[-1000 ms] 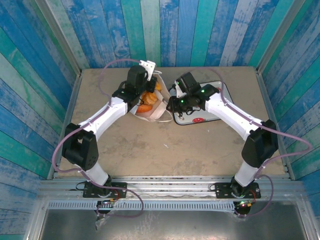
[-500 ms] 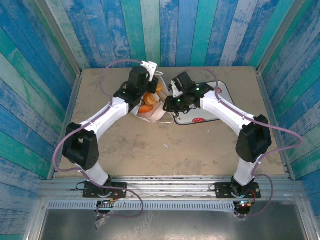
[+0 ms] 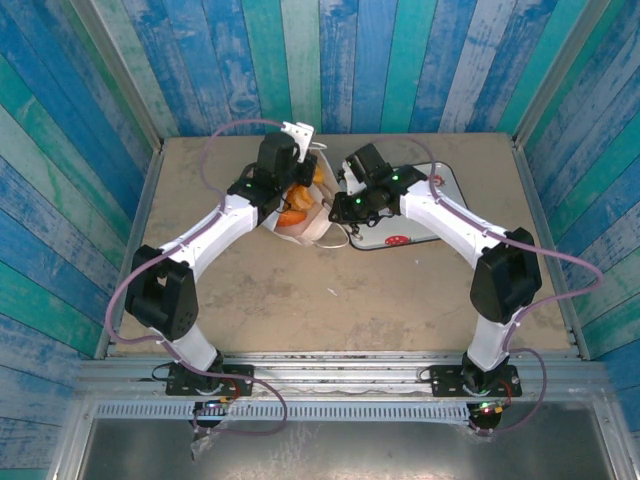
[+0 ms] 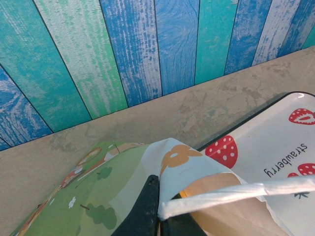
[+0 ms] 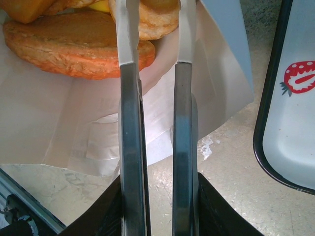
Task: Take the fake bread out of the paper bag
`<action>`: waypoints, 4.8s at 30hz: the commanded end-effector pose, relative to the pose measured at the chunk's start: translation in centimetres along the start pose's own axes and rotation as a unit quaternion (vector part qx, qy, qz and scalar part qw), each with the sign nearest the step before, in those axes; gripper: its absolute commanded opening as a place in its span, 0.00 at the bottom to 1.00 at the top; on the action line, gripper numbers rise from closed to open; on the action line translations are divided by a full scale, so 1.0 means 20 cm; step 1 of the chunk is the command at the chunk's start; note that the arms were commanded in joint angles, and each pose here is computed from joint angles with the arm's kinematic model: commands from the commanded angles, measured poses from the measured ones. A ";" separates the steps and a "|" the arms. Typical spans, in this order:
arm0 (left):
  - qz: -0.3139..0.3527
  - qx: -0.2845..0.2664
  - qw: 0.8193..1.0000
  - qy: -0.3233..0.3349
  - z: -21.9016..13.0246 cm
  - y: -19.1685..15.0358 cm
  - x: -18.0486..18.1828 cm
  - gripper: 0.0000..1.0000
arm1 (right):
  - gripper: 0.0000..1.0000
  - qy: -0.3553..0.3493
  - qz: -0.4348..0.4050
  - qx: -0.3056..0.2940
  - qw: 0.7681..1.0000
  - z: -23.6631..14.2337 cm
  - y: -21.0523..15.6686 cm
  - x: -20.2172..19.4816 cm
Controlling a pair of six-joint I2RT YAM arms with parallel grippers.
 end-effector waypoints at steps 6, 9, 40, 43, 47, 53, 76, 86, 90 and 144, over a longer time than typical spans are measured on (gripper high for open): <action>-0.021 -0.042 0.999 0.006 0.05 0.05 -0.01 0.00 | 0.20 0.028 -0.036 -0.058 0.997 -0.23 0.05 0.14; -0.029 -0.048 0.998 0.008 0.05 0.05 0.00 0.00 | 0.17 0.027 -0.036 -0.067 0.997 -0.27 0.03 0.15; -0.076 -0.088 0.992 0.052 -0.01 0.06 0.09 0.00 | 0.13 -0.030 0.058 -0.192 0.979 -1.02 -0.27 -0.13; -0.076 -0.087 0.992 0.054 -0.01 0.05 0.09 0.00 | 0.14 -0.052 0.085 -0.199 0.975 -1.08 -0.32 -0.23; -0.070 -0.088 0.992 0.054 -0.03 0.05 0.10 0.00 | 0.15 -0.049 0.123 -0.195 0.972 -1.06 -0.34 -0.33; -0.070 -0.090 0.993 0.033 -0.06 0.07 0.06 0.00 | 0.15 0.018 0.167 -0.172 0.971 -0.89 -0.25 -0.44; -0.066 -0.100 0.993 0.019 -0.13 0.09 0.05 0.00 | 0.24 0.127 0.272 -0.077 0.951 -0.36 -0.09 -0.78; -0.061 -0.090 0.994 0.021 -0.12 0.05 0.06 0.00 | 0.35 0.131 0.291 -0.077 0.945 -0.28 -0.06 -0.86; -0.059 -0.090 0.994 0.020 -0.12 0.06 0.06 0.00 | 0.40 0.132 0.295 -0.081 0.943 -0.27 -0.05 -0.87; -0.073 -0.089 0.993 -0.007 -0.13 0.11 0.01 0.01 | 0.19 -0.183 0.172 -0.001 0.968 -0.88 -0.31 -0.93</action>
Point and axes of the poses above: each hand's point on the last joint's axis, 136 mm out from that joint toward the fingers, its own z axis out along the fingers, its own x axis along the line the jaws close on, y = z × x, the point moved 2 cm from there along -z, back along the fingers, and after that the axes turned 13 degrees about -z, right-handed, at the moved point
